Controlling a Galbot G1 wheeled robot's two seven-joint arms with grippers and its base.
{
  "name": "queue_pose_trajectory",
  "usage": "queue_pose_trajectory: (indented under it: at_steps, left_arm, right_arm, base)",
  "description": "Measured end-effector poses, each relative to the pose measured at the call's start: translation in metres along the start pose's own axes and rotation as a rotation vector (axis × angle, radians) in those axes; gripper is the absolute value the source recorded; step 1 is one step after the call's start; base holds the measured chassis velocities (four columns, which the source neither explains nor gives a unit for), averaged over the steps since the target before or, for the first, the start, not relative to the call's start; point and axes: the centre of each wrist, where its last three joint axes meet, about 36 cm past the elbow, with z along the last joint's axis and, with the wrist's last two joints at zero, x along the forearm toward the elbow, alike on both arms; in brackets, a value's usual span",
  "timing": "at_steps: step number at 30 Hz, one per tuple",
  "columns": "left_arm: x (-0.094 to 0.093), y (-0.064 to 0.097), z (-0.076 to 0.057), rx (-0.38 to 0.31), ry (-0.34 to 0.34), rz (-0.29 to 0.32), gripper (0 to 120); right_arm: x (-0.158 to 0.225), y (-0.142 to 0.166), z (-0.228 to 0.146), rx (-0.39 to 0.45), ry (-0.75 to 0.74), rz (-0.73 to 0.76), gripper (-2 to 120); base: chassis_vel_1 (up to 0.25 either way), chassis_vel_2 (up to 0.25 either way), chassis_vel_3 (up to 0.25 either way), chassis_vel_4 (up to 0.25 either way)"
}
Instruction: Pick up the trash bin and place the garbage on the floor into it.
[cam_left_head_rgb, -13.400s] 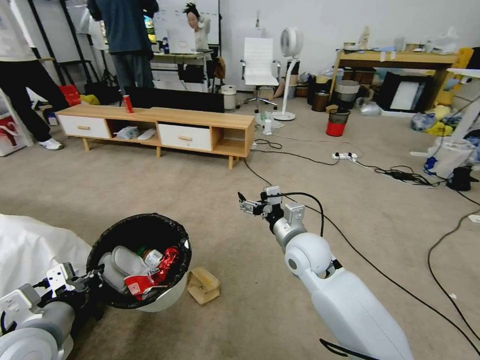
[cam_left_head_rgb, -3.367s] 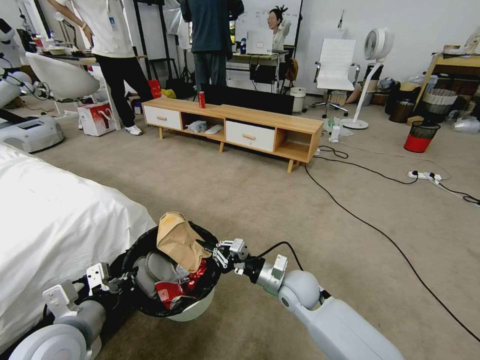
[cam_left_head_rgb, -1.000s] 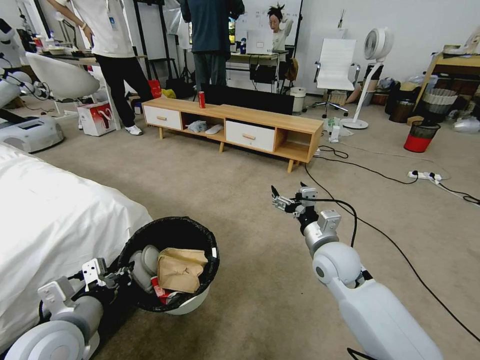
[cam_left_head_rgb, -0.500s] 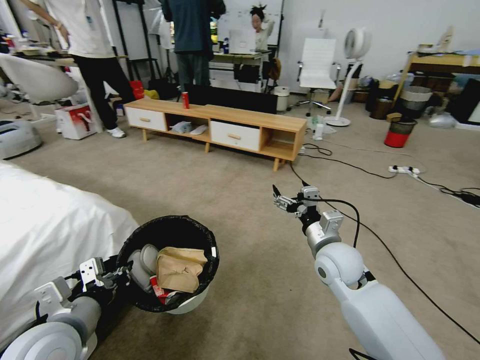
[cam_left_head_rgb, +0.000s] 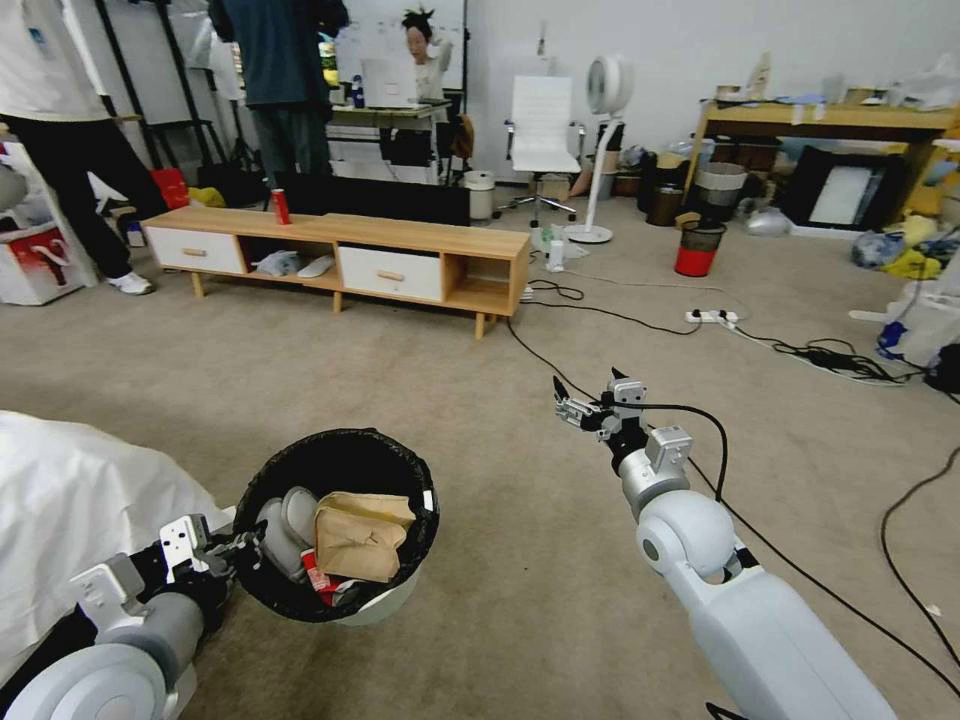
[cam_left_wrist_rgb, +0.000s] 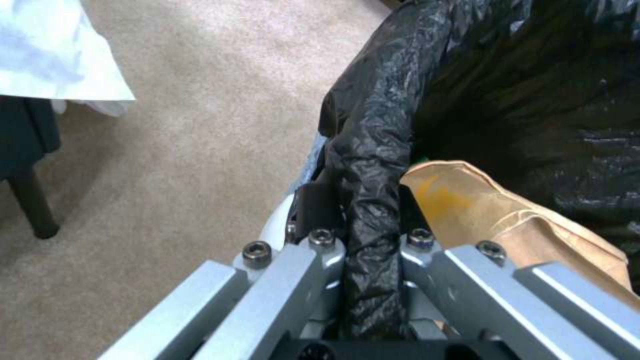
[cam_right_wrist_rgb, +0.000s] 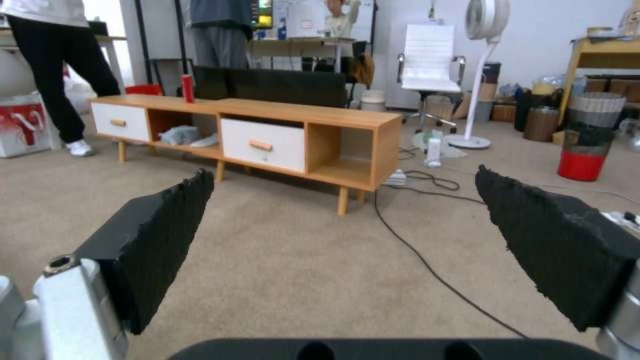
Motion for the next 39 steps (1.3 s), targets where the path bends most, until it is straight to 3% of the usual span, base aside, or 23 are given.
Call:
queue_pose_trajectory:
  at_steps: [39]
  left_arm:
    - [-0.002, 0.0015, 0.0007, -0.003, -0.005, -0.009, 3]
  right_arm:
    - [-0.0023, 0.0058, 0.0058, -0.025, -0.007, 0.012, 100]
  base:
    - [-0.005, -0.004, -0.005, -0.005]
